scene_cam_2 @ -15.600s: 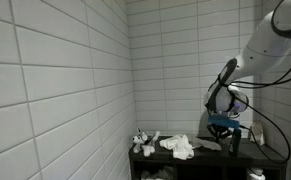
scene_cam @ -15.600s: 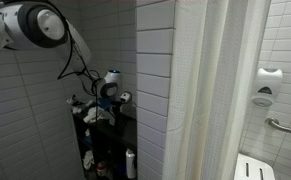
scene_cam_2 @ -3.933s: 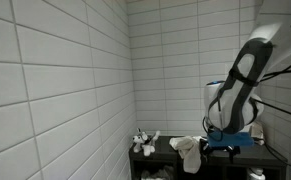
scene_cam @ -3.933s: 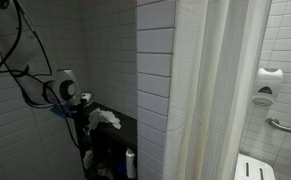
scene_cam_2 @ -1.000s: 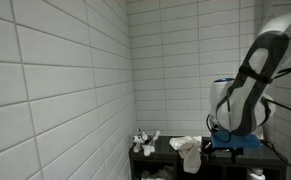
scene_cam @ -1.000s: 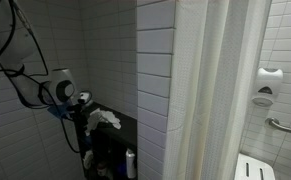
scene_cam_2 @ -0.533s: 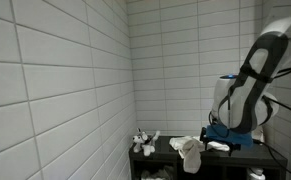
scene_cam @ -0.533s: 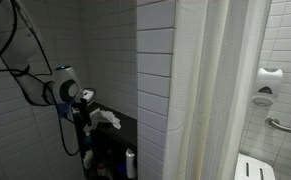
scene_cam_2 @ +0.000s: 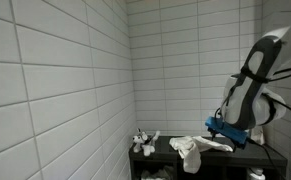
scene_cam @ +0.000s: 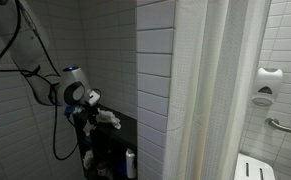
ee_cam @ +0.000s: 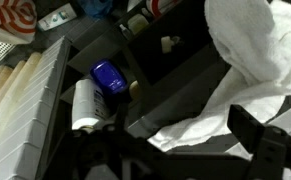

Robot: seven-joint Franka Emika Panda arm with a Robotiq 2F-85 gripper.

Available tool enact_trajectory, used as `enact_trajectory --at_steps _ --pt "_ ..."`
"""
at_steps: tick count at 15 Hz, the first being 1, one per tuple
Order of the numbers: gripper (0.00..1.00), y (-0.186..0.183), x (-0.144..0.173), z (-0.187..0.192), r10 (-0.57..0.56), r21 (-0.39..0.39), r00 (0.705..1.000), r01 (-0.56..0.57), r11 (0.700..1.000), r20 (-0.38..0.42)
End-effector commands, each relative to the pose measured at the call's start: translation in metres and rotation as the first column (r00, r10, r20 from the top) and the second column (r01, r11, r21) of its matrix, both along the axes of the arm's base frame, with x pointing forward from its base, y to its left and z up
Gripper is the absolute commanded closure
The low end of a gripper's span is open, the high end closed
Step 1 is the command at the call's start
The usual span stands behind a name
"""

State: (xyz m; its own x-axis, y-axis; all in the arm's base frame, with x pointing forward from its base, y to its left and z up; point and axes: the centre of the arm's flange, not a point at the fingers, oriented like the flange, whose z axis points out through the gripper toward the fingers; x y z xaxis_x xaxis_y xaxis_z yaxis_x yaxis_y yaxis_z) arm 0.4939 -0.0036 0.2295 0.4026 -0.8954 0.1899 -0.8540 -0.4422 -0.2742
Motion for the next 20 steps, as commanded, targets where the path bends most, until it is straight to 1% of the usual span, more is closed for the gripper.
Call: enact_trajectory --at_steps 1,2,3,4,7,10,15,18,20 --pt "0.0 -0.013 0.015 -0.004 -0.18 0.038 0.982 0.178 0.983 0.061" --pt "0.0 -0.016 0.018 -0.003 -0.228 0.071 0.972 0.223 0.972 0.064" --pt "0.0 -0.019 0.023 -0.003 -0.263 0.096 0.961 0.254 0.962 0.084" --pt "0.0 -0.021 0.027 -0.002 -0.302 0.107 0.949 0.292 0.95 0.09" --pt "0.0 -0.024 0.037 0.0 -0.369 0.154 0.925 0.353 0.923 0.095" --pt "0.0 -0.029 0.042 0.002 -0.411 0.179 0.907 0.391 0.903 0.092" --pt "0.0 -0.047 0.057 0.012 -0.432 0.23 0.899 0.406 0.885 0.075" --pt "0.0 -0.05 0.079 0.018 -0.406 0.279 0.914 0.388 0.879 0.01" --pt "0.0 -0.052 0.093 0.02 -0.405 0.308 0.914 0.397 0.865 -0.04"
